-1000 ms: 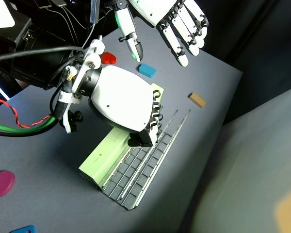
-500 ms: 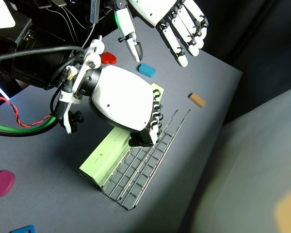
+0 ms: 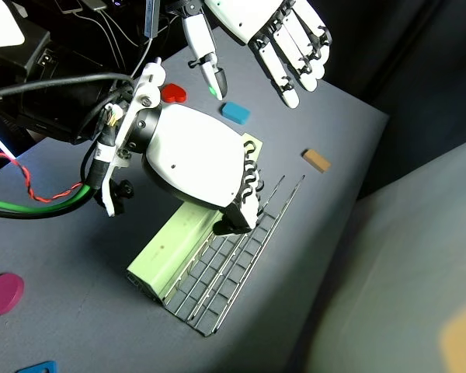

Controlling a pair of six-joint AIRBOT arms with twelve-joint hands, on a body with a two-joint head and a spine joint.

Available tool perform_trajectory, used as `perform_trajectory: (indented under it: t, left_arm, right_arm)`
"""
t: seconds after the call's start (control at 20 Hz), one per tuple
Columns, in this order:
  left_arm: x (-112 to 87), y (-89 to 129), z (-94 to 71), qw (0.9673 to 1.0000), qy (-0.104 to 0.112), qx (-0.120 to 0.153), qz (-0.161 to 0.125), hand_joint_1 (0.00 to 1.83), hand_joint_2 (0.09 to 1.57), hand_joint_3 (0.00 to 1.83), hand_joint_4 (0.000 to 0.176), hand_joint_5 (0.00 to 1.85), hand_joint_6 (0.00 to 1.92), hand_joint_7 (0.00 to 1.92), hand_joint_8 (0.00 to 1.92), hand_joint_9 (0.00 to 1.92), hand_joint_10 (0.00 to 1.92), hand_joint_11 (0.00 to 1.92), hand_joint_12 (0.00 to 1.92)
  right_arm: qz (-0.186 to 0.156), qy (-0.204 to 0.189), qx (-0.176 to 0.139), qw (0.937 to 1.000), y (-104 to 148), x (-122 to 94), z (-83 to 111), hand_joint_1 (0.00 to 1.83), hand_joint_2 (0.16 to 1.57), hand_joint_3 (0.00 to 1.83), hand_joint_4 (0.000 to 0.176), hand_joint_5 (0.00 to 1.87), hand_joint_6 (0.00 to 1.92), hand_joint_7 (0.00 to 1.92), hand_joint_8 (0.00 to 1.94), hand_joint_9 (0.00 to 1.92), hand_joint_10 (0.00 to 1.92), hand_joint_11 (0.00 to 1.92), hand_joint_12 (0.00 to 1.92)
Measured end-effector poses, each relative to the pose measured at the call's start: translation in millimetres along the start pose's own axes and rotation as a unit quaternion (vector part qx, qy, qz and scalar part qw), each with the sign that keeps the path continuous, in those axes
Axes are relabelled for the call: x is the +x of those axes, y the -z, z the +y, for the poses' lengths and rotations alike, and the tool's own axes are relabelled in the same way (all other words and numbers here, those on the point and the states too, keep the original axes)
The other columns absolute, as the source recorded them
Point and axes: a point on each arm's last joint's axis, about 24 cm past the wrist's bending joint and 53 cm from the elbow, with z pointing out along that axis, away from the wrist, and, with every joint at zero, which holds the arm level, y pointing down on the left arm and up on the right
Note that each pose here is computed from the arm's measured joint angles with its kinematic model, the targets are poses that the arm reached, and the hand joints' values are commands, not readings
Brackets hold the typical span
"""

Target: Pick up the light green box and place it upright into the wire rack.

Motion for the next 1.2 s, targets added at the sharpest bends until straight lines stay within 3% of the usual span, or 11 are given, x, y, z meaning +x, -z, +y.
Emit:
perform_trajectory:
  t: [0.2, 0.4, 0.65, 0.9, 1.0, 1.1, 1.15, 1.2]
  left_arm:
    - [0.7, 0, -0.1, 1.0000, 0.000, 0.000, 0.001, 0.15, 1.18, 0.00, 0.073, 0.33, 0.00, 0.27, 0.00, 0.24, 0.00, 0.00, 0.74]
    - [4.3, 0, 0.4, 1.0000, -0.001, -0.001, 0.006, 0.16, 1.18, 0.00, 0.073, 0.32, 0.00, 0.26, 0.00, 0.24, 0.00, 0.00, 0.74]
    - [5.8, 0, 0.1, 1.0000, 0.002, 0.000, 0.007, 0.17, 1.17, 0.00, 0.073, 0.34, 0.00, 0.27, 0.00, 0.24, 0.00, 0.00, 0.79]
    - [7.4, -3, 0.6, 0.9999, 0.009, -0.002, 0.010, 0.17, 1.17, 0.00, 0.072, 0.34, 0.00, 0.27, 0.00, 0.24, 0.00, 0.00, 0.73]
    - [7.8, -6, -2.8, 0.9999, 0.011, 0.000, 0.011, 0.18, 1.17, 0.00, 0.072, 0.34, 0.00, 0.27, 0.00, 0.24, 0.00, 0.00, 0.76]
    - [7.8, -10, -7.9, 0.9998, 0.015, 0.004, 0.012, 0.19, 1.16, 0.00, 0.073, 0.35, 0.00, 0.29, 0.00, 0.28, 0.00, 0.00, 0.86]
    - [6.3, -12, -10.2, 0.9998, 0.017, 0.007, 0.010, 0.22, 1.15, 0.00, 0.072, 0.35, 0.00, 0.33, 0.01, 0.33, 0.02, 0.04, 0.89]
    - [5.4, -13, -13.6, 0.9997, 0.019, 0.011, 0.009, 0.25, 1.14, 0.00, 0.071, 0.38, 0.00, 0.40, 0.01, 0.41, 0.02, 0.10, 0.90]
  right_arm:
    - [-0.003, 0.000, 0.004, 1.0000, 3, -4, -6.8, 0.81, 1.04, 0.00, 0.000, 0.68, 0.01, 0.73, 0.06, 0.58, 0.28, 0.29, 1.27]
    - [-0.012, 0.000, -0.008, 0.9999, 12, -18, -3.5, 0.80, 1.03, 0.00, 0.000, 0.66, 0.00, 0.72, 0.01, 0.60, 0.17, 0.26, 1.28]
    - [-0.038, -0.002, -0.026, 0.9989, 38, -51, -4.5, 0.80, 1.03, 0.00, 0.000, 0.67, 0.00, 0.73, 0.01, 0.63, 0.17, 0.29, 1.29]
    - [-0.081, 0.002, -0.068, 0.9944, 91, -92, -0.8, 0.80, 1.02, 0.00, 0.000, 0.66, 0.00, 0.71, 0.00, 0.60, 0.14, 0.25, 1.27]
    - [-0.086, 0.001, -0.076, 0.9934, 110, -95, -5.3, 0.78, 1.03, 0.00, 0.000, 0.66, 0.00, 0.72, 0.01, 0.61, 0.15, 0.27, 1.28]
    - [-0.086, 0.003, -0.078, 0.9932, 125, -90, -10.4, 0.66, 1.07, 0.01, 0.000, 0.70, 0.02, 0.76, 0.02, 0.67, 0.18, 0.33, 1.32]
    - [-0.084, 0.001, -0.075, 0.9936, 132, -86, -14.9, 0.59, 1.09, 0.00, 0.000, 0.75, 0.01, 0.79, 0.02, 0.66, 0.29, 0.38, 1.37]
    - [-0.083, 0.001, -0.075, 0.9937, 136, -84, -16.4, 0.57, 1.09, 0.00, 0.000, 0.83, 0.02, 0.84, 0.03, 0.61, 0.55, 0.46, 1.44]
